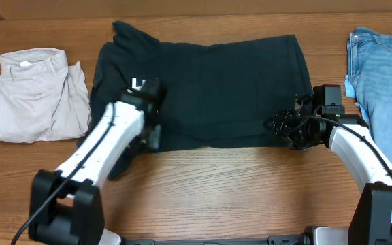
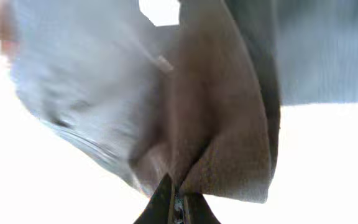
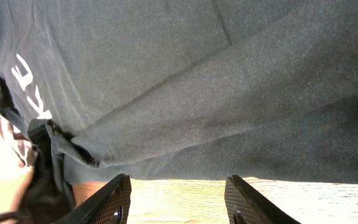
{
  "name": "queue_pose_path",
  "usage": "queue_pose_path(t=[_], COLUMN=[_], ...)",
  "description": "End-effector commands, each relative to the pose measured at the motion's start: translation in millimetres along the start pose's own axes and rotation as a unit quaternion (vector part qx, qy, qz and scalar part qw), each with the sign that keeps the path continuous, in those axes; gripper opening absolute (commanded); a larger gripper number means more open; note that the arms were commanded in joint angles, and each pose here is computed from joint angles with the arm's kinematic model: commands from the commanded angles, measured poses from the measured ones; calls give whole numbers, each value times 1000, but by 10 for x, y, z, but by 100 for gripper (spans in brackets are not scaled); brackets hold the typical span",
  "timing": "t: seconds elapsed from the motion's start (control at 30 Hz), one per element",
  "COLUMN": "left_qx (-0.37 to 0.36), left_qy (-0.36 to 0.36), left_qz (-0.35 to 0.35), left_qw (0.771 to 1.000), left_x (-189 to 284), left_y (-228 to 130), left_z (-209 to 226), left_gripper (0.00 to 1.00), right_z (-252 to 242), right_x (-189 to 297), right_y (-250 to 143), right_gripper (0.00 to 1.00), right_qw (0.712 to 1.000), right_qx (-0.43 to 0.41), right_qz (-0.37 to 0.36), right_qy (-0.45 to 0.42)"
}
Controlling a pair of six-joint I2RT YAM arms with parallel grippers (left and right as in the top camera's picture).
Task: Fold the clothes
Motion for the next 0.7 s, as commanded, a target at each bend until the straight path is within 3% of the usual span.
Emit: queue_pose_path(t=[0.0, 0.37, 0.4, 0.47, 0.6, 0.67], left_qx=[32, 22, 22, 14, 24, 36], left_qy=[61, 53, 52, 54, 71, 73], left_qz=[-78, -233, -240, -251, -246, -223], left_qw=[995, 971, 969, 966, 966, 971], left_x=[133, 236, 244, 254, 236, 184], left_y=[342, 1115, 1146, 1199, 1195, 1108], left_z=[388, 717, 722, 715, 819, 861], left_gripper=[4, 4, 10, 49, 76, 83], right_z=[8, 8, 8, 7, -3, -6], right_x=[6, 6, 6, 6, 6, 6], right_y=[49, 48, 48, 46, 23, 15], right_gripper=[53, 53, 53, 53, 52, 52], right_qw=[1000, 1000, 1000, 1000, 1000, 1000], right_qx=[8, 8, 7, 7, 1, 0], right_qz=[-6, -6, -6, -5, 0, 2], right_qy=[-4, -4, -4, -4, -6, -7])
Point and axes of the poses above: each gripper's point midway between its finger pads, its own x axis back along the fingers, its own z axis along the line the jaws close on, y = z × x, the point moved 4 cm from there along x, back along the fingers, and after that the axes turned 6 degrees about x, right-handed, at the moved point
